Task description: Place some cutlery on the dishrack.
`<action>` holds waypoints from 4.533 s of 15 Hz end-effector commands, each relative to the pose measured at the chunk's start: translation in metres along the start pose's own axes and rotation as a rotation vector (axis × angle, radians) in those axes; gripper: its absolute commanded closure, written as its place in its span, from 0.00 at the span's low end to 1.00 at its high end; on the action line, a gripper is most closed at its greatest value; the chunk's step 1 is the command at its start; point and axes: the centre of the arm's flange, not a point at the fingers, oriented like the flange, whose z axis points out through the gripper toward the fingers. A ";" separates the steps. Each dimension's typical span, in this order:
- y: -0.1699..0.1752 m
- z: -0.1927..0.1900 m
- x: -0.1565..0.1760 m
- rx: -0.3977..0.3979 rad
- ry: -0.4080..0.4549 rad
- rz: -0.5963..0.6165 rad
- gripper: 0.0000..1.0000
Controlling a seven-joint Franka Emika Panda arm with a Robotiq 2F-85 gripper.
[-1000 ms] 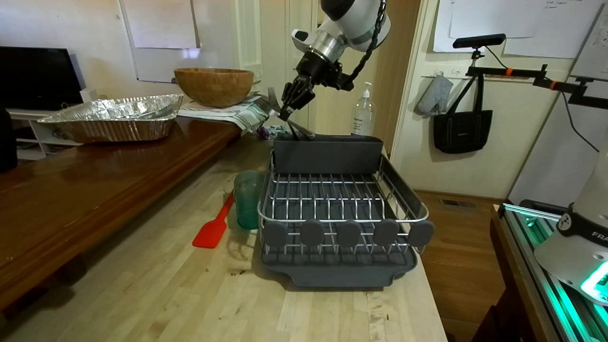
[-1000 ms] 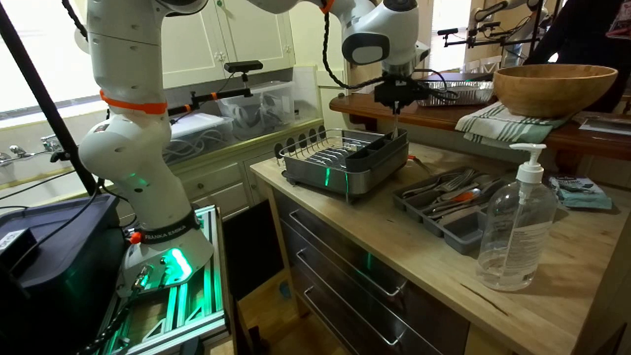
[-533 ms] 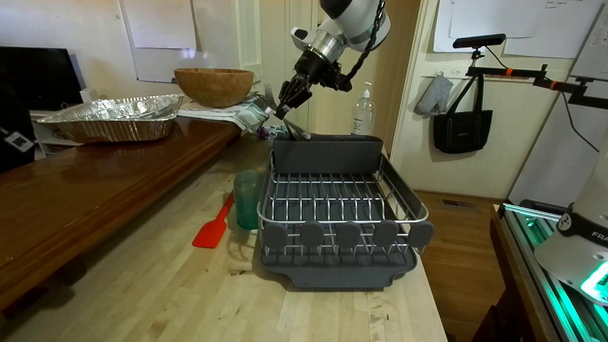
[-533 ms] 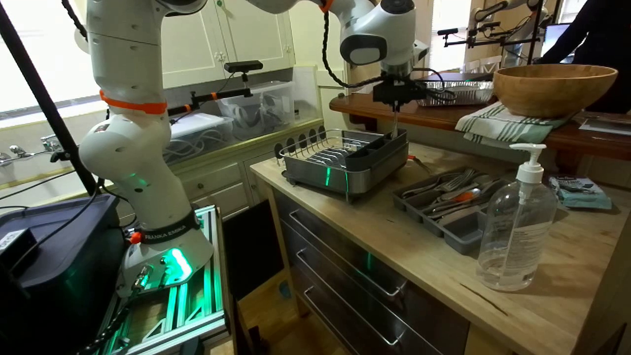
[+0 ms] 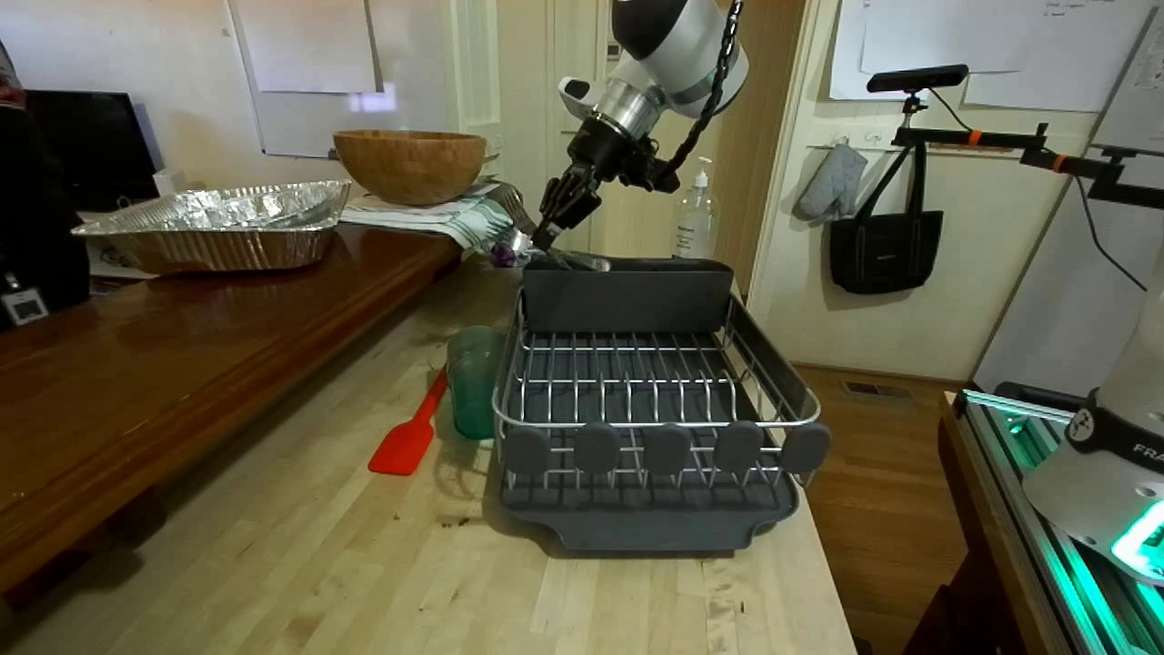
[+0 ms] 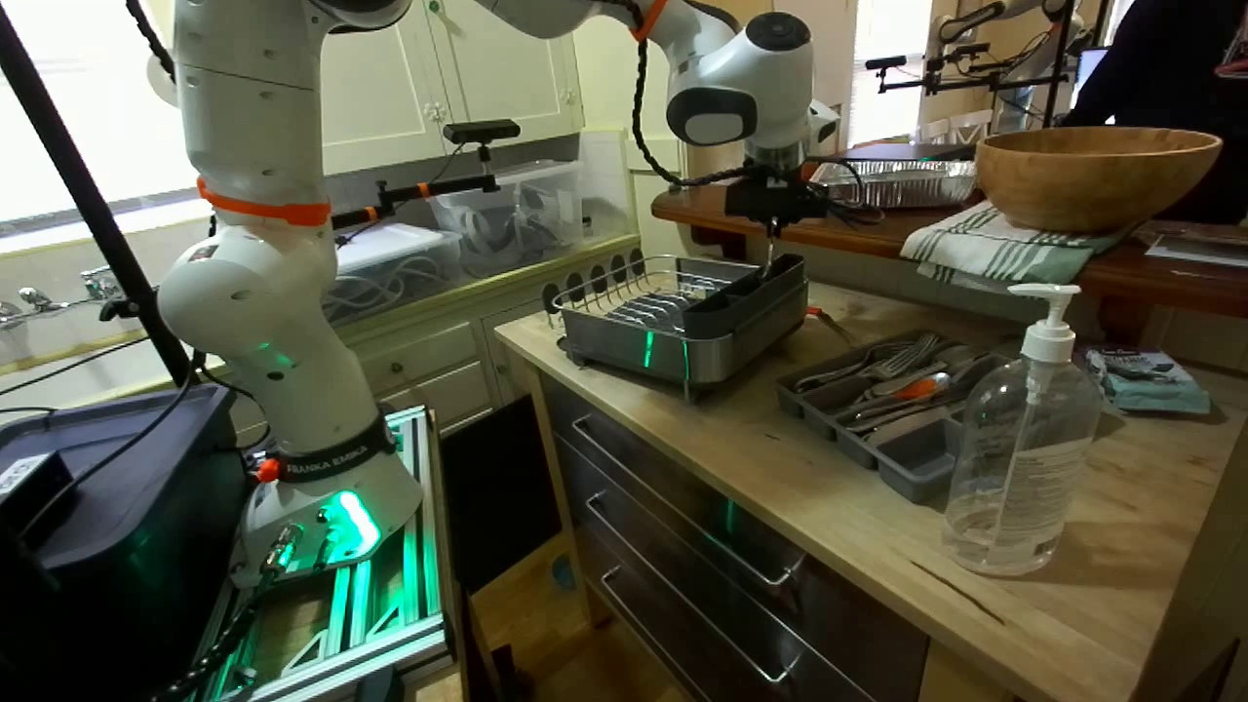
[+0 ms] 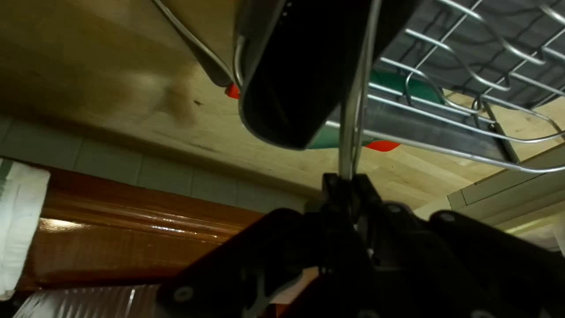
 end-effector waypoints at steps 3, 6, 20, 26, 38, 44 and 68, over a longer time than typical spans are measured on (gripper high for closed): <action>0.011 0.009 -0.030 -0.003 0.087 0.066 0.97; 0.015 0.002 -0.043 -0.016 0.136 0.098 0.97; 0.011 -0.048 -0.094 -0.185 0.003 0.218 0.03; 0.021 -0.079 -0.122 -0.391 -0.076 0.453 0.00; 0.028 -0.081 -0.121 -0.437 -0.099 0.765 0.00; 0.050 -0.060 -0.137 -0.432 -0.279 0.810 0.00; 0.143 0.005 -0.139 -0.347 -0.355 0.864 0.40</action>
